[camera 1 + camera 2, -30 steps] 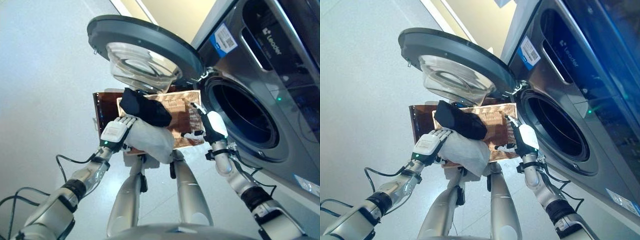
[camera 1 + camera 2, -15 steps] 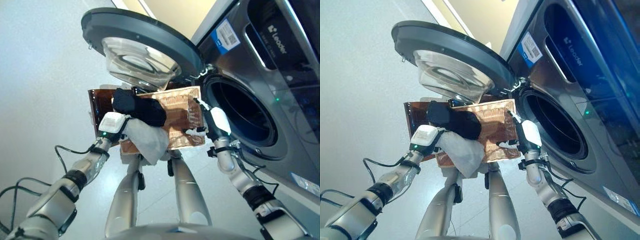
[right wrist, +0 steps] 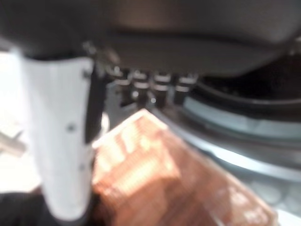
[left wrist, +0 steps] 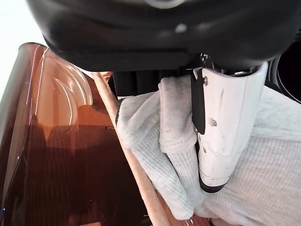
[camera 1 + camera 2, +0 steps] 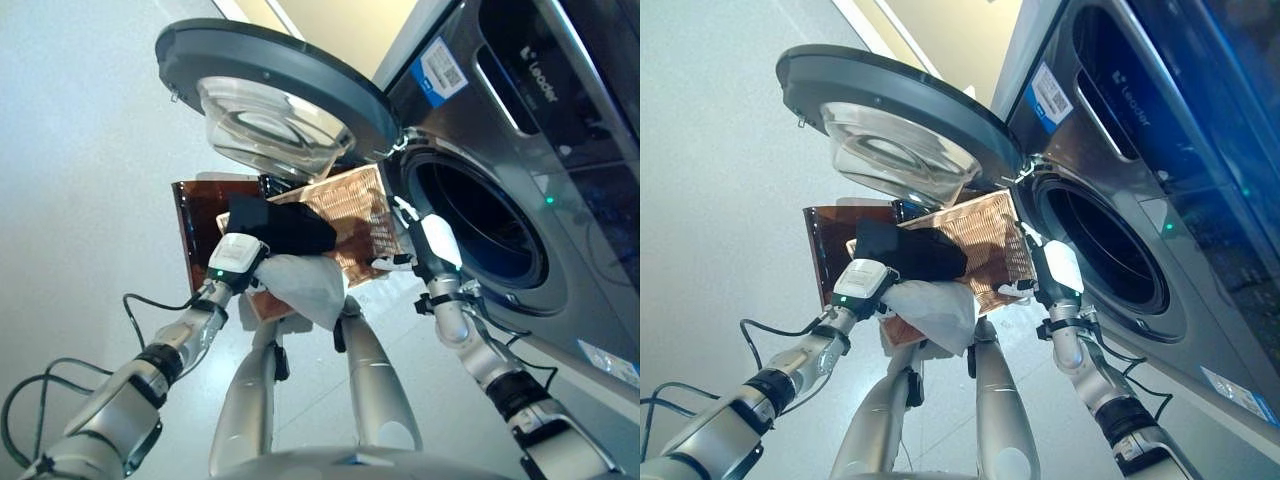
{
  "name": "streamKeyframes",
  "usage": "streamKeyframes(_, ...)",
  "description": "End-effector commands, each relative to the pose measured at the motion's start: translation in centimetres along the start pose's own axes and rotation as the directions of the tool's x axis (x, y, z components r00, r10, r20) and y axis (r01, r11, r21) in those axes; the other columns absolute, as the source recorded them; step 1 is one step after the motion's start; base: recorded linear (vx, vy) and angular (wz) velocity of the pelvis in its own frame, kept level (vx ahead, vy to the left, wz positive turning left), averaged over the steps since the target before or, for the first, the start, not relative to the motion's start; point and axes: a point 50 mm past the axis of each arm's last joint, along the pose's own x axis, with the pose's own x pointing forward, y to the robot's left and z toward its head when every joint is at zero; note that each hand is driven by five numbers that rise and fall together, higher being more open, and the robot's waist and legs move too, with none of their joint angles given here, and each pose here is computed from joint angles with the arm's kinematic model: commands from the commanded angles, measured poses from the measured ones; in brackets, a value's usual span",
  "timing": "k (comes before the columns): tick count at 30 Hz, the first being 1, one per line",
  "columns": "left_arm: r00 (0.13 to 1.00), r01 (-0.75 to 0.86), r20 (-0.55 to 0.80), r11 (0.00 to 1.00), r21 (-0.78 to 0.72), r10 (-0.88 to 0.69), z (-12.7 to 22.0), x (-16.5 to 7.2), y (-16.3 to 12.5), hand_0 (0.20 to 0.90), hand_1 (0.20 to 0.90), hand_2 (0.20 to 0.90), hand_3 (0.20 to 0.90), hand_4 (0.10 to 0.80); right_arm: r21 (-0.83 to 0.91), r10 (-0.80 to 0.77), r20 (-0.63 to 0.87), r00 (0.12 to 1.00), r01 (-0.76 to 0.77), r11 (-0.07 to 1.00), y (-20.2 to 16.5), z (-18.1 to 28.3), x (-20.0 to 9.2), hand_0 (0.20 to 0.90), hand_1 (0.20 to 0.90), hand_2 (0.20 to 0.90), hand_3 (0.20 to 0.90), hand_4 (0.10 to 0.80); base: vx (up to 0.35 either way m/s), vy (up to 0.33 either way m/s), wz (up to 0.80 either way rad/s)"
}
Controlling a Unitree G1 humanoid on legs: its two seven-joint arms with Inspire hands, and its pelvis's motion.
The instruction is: Pick up the clothes and place them into the washing machine
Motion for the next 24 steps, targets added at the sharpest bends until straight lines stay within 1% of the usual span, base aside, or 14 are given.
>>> streamKeyframes(1,0.996,0.091,0.026,0.995,-0.032,-0.09,1.0,-2.8,-3.1,0.2,0.2,0.2,0.2,0.3,0.054,-0.092,0.049,0.995,0.089,0.995,-1.3,0.7,-0.5,0.9,0.9,0.9,0.9,0.8,0.0,0.0,0.0)
streamKeyframes(8,0.996,0.093,-0.002,0.993,-0.072,-0.094,1.0,-3.0,-3.3,0.2,0.2,0.2,0.2,0.3,0.055,-0.086,0.024,0.996,0.085,0.995,-1.0,0.4,-0.6,0.9,0.9,0.9,0.9,0.8,0.02,-0.003,0.0)
streamKeyframes(10,0.995,0.084,-0.037,0.989,-0.118,-0.089,0.9,-3.1,-3.5,0.2,0.2,0.2,0.2,0.3,0.061,-0.075,0.008,0.997,0.074,0.995,-0.6,0.2,-0.8,0.9,0.9,0.9,0.9,0.8,0.044,0.005,0.01)
streamKeyframes(14,0.997,0.035,-0.058,0.985,-0.171,-0.045,0.9,-2.8,-2.9,0.2,0.2,0.2,0.2,0.3,0.059,-0.065,-0.006,0.998,0.065,0.996,-0.4,-0.1,-1.0,0.9,0.9,0.9,0.9,0.8,0.037,0.003,0.01)
streamKeyframes(24,0.995,-0.032,-0.096,0.971,-0.237,0.009,0.8,-2.5,-1.9,0.2,0.2,0.2,0.2,0.3,0.059,-0.022,-0.048,0.999,0.025,0.998,0.5,-0.7,-1.6,0.9,0.9,0.9,0.9,0.8,0.03,0.0,0.01)
